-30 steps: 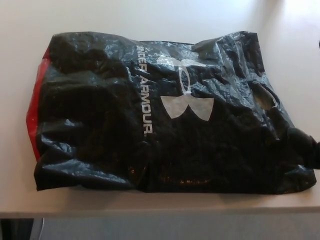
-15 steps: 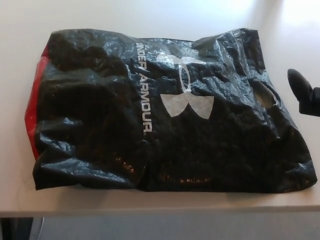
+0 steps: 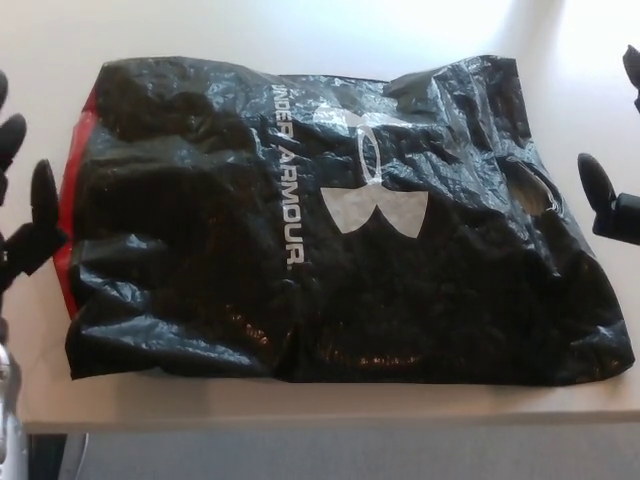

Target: A plastic bag is kept in the middle of the desk and the robot uses both its hands to grab the bag from the left and right and brings its hands close together to compress the bag

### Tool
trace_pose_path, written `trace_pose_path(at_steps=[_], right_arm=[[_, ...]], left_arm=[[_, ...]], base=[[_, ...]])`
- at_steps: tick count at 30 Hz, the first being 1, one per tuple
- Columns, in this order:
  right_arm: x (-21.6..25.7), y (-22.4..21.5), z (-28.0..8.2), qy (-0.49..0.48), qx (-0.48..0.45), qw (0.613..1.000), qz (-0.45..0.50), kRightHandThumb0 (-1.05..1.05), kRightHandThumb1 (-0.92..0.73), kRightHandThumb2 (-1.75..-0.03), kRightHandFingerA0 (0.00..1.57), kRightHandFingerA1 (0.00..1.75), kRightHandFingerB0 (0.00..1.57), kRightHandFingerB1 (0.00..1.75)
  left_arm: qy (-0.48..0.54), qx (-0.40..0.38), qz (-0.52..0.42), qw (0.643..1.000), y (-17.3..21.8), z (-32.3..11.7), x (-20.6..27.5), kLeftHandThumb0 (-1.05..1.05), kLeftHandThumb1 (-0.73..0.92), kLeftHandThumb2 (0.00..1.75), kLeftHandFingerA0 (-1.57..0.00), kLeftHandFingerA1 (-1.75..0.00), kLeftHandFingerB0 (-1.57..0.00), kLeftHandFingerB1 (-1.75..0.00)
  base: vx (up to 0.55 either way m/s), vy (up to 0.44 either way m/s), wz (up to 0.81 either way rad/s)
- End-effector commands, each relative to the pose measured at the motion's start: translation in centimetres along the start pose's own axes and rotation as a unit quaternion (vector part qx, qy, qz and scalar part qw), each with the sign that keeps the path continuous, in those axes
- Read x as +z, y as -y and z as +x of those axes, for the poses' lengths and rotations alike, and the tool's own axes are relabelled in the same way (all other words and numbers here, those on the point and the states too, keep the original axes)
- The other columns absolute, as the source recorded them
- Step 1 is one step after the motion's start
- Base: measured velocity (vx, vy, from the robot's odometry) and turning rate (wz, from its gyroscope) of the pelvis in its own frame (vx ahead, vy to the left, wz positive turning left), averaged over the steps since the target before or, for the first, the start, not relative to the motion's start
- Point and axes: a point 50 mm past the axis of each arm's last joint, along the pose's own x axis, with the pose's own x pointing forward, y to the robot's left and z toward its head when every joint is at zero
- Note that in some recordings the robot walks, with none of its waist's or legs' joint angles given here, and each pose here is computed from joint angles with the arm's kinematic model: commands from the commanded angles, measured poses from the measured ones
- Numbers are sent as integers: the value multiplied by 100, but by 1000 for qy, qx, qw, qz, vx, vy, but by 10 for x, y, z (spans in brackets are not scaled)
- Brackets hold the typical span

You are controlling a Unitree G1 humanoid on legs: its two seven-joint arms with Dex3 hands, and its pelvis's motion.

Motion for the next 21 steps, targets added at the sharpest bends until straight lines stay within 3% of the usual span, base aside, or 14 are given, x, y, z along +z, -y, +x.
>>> trace_pose_path(at_steps=[1, 2, 3, 5, 7, 9, 10, 14, 16, 17, 18, 19, 20, 21], right_arm=[[-47, -13, -4, -129, -32, 990, -36, -84, -63, -106, 1, 42, 0, 20], [-55, -15, -8, -139, -26, 989, -42, -92, -67, -107, 7, 35, 7, 15], [-60, -15, -9, -151, -20, 987, -42, -97, -69, -108, 9, 24, 8, 9], [-67, -17, -13, -172, -12, 984, -37, -97, -69, -108, 9, 24, 8, 8], [-73, -22, -18, -179, -11, 983, -41, -93, -67, -108, 8, 31, 7, 14], [-75, -23, -19, -177, -16, 983, -38, -93, -67, -107, 8, 34, 7, 15], [-76, -24, -20, -176, -17, 983, -41, -88, -65, -107, 8, 44, 1, 19], [-81, -32, -24, -185, -8, 982, -44, -92, -68, -109, 7, 40, 6, 15], [-83, -36, -27, -188, -6, 981, -40, -90, -67, -109, 6, 43, 4, 16], [-85, -41, -31, -192, -1, 981, -38, -93, -72, -112, 8, 37, 7, 15], [-86, -45, -34, -195, 4, 980, -38, -93, -75, -114, 8, 31, 7, 13], [-88, -48, -37, -198, 9, 979, -38, -98, -80, -118, 10, 25, 9, 8], [-89, -50, -38, -201, 10, 979, -37, -98, -80, -118, 10, 25, 9, 8], [-90, -53, -41, -201, 10, 979, -35, -97, -82, -119, 9, 24, 8, 9]], left_arm=[[-232, -3, 5, 973, 24, -11, -56, -79, 82, 112, 0, -44, -12, -44], [-237, -8, -8, 971, 29, -11, -58, -72, 92, 71, -9, -36, -15, -27], [-242, -9, -20, 970, 33, -11, -59, -77, 76, 107, -6, -43, -10, -37], [-248, -4, -29, 968, 36, -14, -61, -76, 74, 113, 0, -44, -15, -46], [-243, 10, -28, 970, 38, -18, -64, -35, 52, 112, -3, -51, 0, -47], [-244, 15, -38, 969, 40, -18, -65, -35, 51, 111, -2, -51, 0, -47], [-243, 21, -43, 969, 43, -18, -66, -79, 92, 72, -15, -36, -21, -30], [-255, 34, -71, 964, 49, -22, -72, -79, 92, 70, -16, -35, -22, -29], [-263, 31, -79, 961, 51, -24, -74, -78, 92, 72, -16, -33, -21, -29], [-270, 26, -85, 959, 53, -25, -75, -35, 54, 113, -1, -50, 0, -47], [-274, 24, -96, 957, 55, -25, -76, -35, 54, 112, -2, -51, 0, -47], [-278, 21, -113, 954, 57, -25, -77, -76, 91, 74, -9, -32, -14, -26], [-279, 16, -115, 953, 58, -25, -77, -76, 91, 74, -9, -32, -14, -26], [-280, 4, -121, 952, 59, -26, -78, -75, 78, 111, -7, -38, -7, -28]], base=[[0, 0, 0], [0, 0, 0], [0, 0, 0], [0, 0, 0], [0, 0, 0], [0, 0, 0], [0, 0, 0], [0, 0, 0], [0, 0, 0], [0, 0, 0], [0, 0, 0], [0, 0, 0], [0, 0, 0], [0, 0, 0]])
